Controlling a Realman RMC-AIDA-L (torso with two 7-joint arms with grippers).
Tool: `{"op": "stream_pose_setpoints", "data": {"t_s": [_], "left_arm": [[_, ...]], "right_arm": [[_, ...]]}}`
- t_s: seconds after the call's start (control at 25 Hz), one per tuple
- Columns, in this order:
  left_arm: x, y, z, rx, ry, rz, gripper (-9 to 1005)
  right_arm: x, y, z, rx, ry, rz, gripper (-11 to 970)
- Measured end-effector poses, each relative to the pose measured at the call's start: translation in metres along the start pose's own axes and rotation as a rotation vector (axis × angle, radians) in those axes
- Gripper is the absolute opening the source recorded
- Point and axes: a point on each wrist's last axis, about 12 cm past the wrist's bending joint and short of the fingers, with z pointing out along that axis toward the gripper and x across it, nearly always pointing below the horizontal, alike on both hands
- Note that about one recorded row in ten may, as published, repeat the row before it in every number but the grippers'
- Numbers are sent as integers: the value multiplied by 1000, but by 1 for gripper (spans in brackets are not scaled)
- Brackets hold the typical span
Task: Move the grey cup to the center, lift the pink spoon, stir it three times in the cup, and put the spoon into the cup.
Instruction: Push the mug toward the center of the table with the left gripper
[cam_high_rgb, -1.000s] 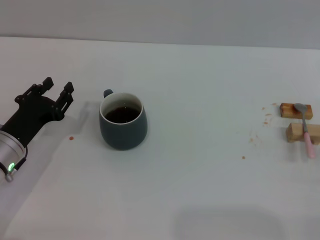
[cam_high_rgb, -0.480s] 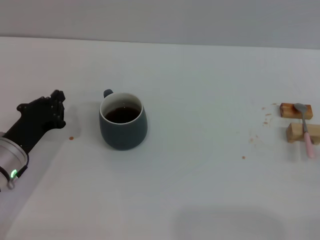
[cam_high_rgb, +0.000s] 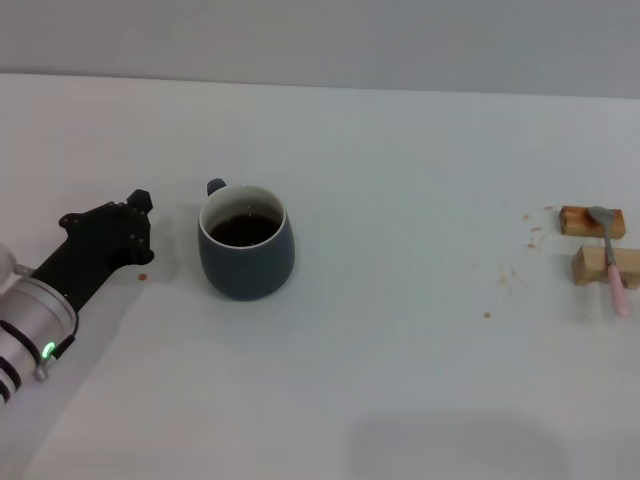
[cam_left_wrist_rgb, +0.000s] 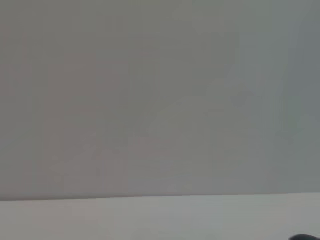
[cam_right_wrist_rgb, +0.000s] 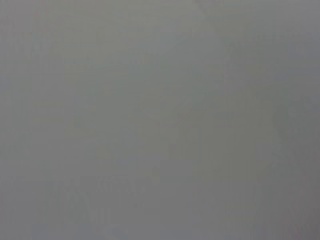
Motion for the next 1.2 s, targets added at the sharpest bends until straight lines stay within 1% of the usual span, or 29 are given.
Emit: {"op": "stream_pose_setpoints", "data": {"t_s": [0.12, 0.24, 0.28, 0.4, 0.48, 0.64, 0.8, 0.88, 0.92, 1.2], "left_arm": [[0, -5, 4, 30, 7, 8, -2], [0, -6, 4, 33, 6, 7, -2], [0, -10, 6, 47, 7, 2, -2], [0, -12, 6, 58, 10, 5, -2], [0, -17, 9, 76, 12, 2, -2], [-1, -20, 11, 89, 12, 2, -3], [-1, -28, 16, 120, 26, 6, -3], [-1, -28, 16, 120, 26, 6, -3], [-1, -32, 19, 137, 31, 5, -3], [-1, -41, 22, 171, 32, 2, -3]], "right_arm": [[0, 0, 0, 0, 1, 5, 816], [1, 1, 0, 0, 1, 12, 817], [1, 1, 0, 0, 1, 12, 817], [0, 1, 1, -1, 1, 12, 817], [0, 1, 1, -2, 1, 11, 817], [1, 0, 1, 0, 3, 11, 817], [2, 0, 1, 4, 11, 11, 817], [2, 0, 1, 4, 12, 11, 817], [2, 0, 1, 4, 12, 11, 817], [2, -1, 1, 7, 14, 11, 817]]}}
